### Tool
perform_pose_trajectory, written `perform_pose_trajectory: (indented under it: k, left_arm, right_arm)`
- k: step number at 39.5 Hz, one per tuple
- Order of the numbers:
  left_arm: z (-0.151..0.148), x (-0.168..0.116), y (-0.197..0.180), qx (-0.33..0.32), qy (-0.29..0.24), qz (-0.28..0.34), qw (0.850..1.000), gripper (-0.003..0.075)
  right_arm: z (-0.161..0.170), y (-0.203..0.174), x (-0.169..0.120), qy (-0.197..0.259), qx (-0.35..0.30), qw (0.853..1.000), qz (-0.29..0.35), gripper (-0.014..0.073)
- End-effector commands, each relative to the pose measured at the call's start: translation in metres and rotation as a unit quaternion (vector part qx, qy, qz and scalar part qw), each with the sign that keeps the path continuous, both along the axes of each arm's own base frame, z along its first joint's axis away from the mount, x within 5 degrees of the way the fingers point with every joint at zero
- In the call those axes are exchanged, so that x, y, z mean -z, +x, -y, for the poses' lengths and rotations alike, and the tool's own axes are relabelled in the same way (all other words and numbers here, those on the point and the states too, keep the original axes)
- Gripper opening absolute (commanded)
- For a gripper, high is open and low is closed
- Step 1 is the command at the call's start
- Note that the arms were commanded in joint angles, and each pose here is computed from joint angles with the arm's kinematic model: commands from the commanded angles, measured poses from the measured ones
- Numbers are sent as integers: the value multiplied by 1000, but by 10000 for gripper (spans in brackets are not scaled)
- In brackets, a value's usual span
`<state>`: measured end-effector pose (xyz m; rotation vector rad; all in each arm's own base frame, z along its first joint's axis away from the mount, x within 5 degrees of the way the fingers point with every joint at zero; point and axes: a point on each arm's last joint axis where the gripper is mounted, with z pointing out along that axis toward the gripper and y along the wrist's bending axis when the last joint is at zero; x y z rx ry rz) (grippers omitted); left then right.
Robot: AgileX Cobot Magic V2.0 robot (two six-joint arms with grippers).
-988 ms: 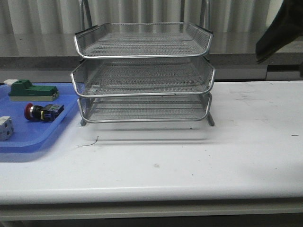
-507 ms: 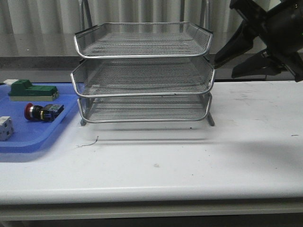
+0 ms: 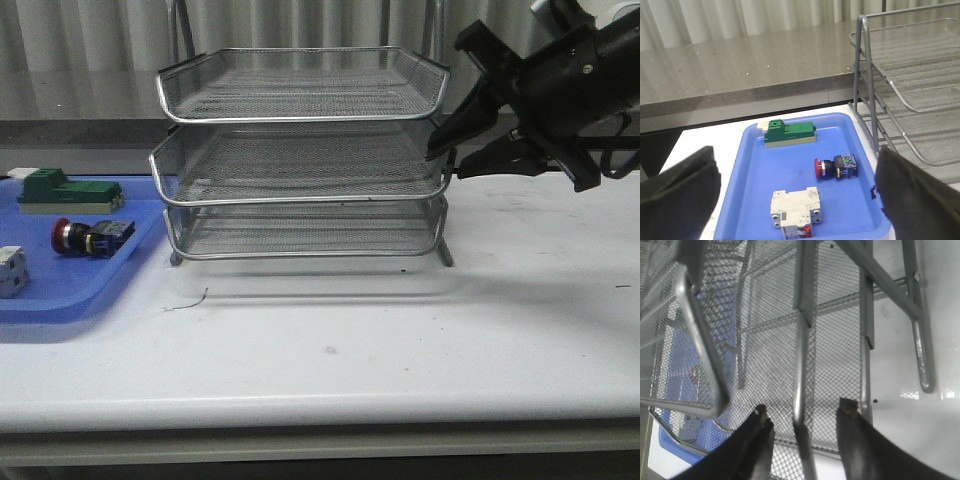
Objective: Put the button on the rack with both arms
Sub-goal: 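Reach the right gripper to the middle mesh tray's front rim and grasp it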
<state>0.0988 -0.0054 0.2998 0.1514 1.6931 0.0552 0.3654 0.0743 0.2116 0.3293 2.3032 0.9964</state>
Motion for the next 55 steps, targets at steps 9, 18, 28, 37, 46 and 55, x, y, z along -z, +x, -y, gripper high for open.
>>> perform_pose_trajectory:
  k: [9, 18, 28, 37, 46, 55]
  left_arm:
    - [2, -17, 1, 11, -5, 50, 999, 599]
    - [2, -17, 1, 11, -5, 50, 999, 599]
    - [2, -17, 1, 11, -5, 50, 999, 599]
    - [2, -17, 1, 11, -5, 50, 999, 599]
    - [2, -17, 1, 11, -5, 50, 999, 599]
    - [2, -17, 1, 11, -5, 50, 999, 599]
  right_arm:
    - [-5, 7, -16, 28, -12, 999, 25, 253]
    - [-5, 7, -16, 31, -16, 999, 24, 125]
    - [-6, 4, -17, 36, -35, 998, 23, 22]
    - [-1, 0, -15, 24, -70, 997, 19, 22]
    - [13, -7, -15, 33, -120, 992, 6, 22]
    - [12, -17, -11, 17, -183, 983, -12, 22]
